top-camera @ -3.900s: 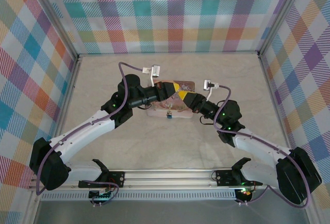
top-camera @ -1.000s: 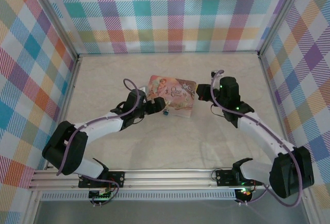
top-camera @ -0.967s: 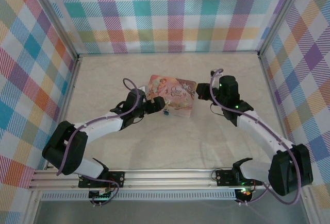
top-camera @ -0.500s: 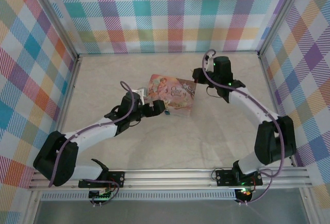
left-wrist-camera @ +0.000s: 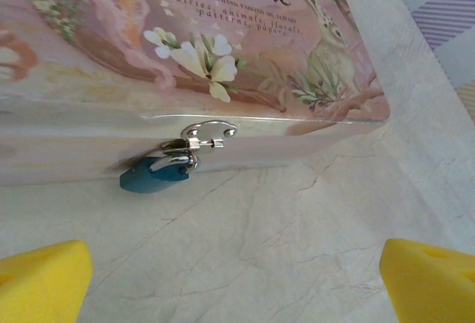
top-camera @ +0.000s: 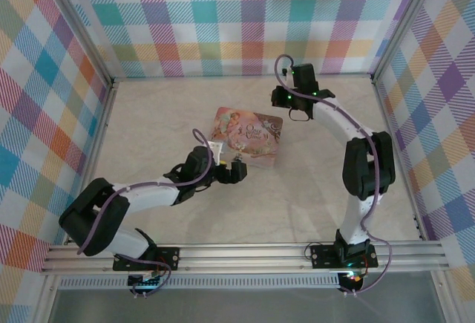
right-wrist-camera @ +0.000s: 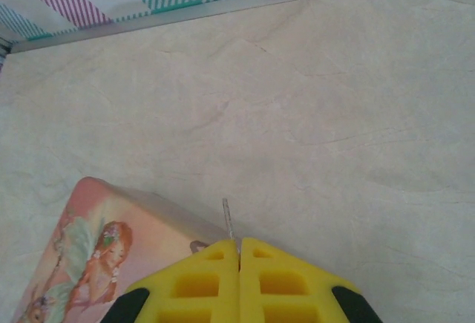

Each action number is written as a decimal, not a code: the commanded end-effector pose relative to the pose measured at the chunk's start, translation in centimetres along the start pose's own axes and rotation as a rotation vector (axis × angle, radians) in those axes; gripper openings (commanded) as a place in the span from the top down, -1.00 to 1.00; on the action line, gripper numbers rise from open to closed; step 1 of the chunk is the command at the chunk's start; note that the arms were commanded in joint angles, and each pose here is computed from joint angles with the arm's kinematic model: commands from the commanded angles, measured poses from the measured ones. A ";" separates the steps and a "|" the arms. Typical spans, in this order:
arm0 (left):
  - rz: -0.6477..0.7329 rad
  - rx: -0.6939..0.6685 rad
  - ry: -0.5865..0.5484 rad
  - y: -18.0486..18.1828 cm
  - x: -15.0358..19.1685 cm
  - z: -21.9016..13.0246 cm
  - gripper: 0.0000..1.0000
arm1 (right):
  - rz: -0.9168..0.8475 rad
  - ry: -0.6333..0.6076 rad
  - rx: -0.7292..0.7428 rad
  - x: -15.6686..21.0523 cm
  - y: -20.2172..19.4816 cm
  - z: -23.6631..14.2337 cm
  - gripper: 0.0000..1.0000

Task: Unlock a padlock with a key

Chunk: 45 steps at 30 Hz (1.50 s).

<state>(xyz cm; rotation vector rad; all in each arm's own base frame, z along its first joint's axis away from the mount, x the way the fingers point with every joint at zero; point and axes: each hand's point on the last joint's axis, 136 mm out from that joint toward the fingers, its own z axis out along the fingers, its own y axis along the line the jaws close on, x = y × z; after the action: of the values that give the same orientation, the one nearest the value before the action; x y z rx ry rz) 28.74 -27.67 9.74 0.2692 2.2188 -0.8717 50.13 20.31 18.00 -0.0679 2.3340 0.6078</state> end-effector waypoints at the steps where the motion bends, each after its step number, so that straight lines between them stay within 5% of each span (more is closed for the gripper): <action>1: 0.100 0.047 -0.096 -1.3 -1.3 0.6 -1.00 | -0.027 0.018 0.034 -0.2 -0.8 0.4 1.00; 25: 0.250 0.209 -0.083 -3.2 0.5 5.2 -1.00 | -0.072 0.053 0.066 1.8 -2.8 3.5 1.00; 45: 0.178 0.372 -0.091 -4.6 -0.1 5.7 -0.76 | -0.082 0.049 0.060 2.2 -2.7 3.0 1.00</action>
<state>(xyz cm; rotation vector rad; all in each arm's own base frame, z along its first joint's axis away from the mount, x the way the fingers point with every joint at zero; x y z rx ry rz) 29.44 -34.11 7.21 0.5775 2.0021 -1.1001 51.00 19.81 12.95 -0.1334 2.4049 0.5001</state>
